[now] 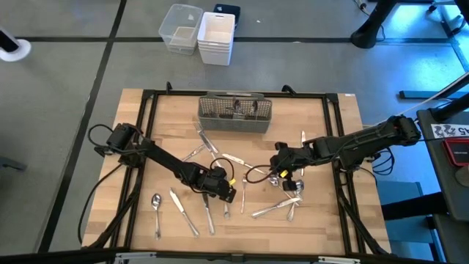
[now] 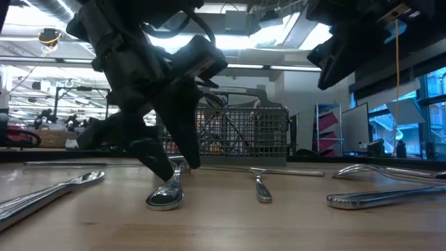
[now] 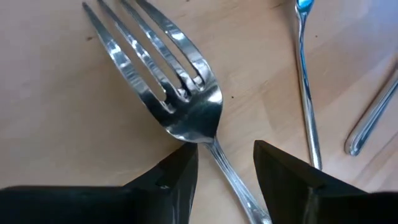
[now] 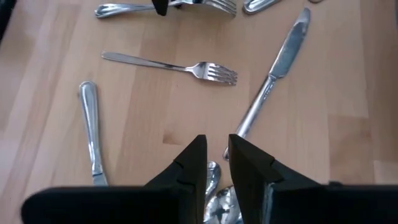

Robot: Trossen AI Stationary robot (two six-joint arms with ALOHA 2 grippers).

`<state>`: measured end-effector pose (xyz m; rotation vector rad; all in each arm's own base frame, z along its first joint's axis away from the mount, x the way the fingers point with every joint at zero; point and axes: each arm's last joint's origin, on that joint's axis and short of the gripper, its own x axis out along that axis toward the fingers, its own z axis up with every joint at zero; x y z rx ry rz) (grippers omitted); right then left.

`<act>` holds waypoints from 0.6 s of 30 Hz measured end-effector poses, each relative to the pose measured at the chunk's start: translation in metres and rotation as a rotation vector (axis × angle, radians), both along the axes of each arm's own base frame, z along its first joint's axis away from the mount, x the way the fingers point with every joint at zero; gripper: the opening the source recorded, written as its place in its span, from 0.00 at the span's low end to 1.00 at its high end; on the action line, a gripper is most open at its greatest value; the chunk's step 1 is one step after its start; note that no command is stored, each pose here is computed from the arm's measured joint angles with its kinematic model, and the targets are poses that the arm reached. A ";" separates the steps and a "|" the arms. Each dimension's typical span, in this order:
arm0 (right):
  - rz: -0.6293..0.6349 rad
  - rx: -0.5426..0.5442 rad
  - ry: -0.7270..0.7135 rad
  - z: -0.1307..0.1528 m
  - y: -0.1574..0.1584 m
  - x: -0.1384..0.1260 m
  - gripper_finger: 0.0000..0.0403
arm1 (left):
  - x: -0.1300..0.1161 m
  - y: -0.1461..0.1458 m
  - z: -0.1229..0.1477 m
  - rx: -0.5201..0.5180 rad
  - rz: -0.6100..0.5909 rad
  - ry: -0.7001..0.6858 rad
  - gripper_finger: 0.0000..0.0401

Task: Sort silverware
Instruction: Put the silver fork into the gray silverware organizer

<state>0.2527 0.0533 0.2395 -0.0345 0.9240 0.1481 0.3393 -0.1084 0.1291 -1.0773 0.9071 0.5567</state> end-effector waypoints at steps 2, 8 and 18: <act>0.003 -0.006 0.002 -0.001 0.000 0.000 0.17 | 0.000 0.001 0.001 0.020 -0.026 -0.001 0.33; 0.105 -0.073 -0.036 -0.008 0.003 0.012 0.17 | 0.002 0.005 0.001 0.098 -0.076 -0.021 0.12; 0.352 -0.230 -0.165 -0.025 0.009 0.040 0.17 | 0.001 0.009 0.011 0.167 -0.153 -0.042 0.01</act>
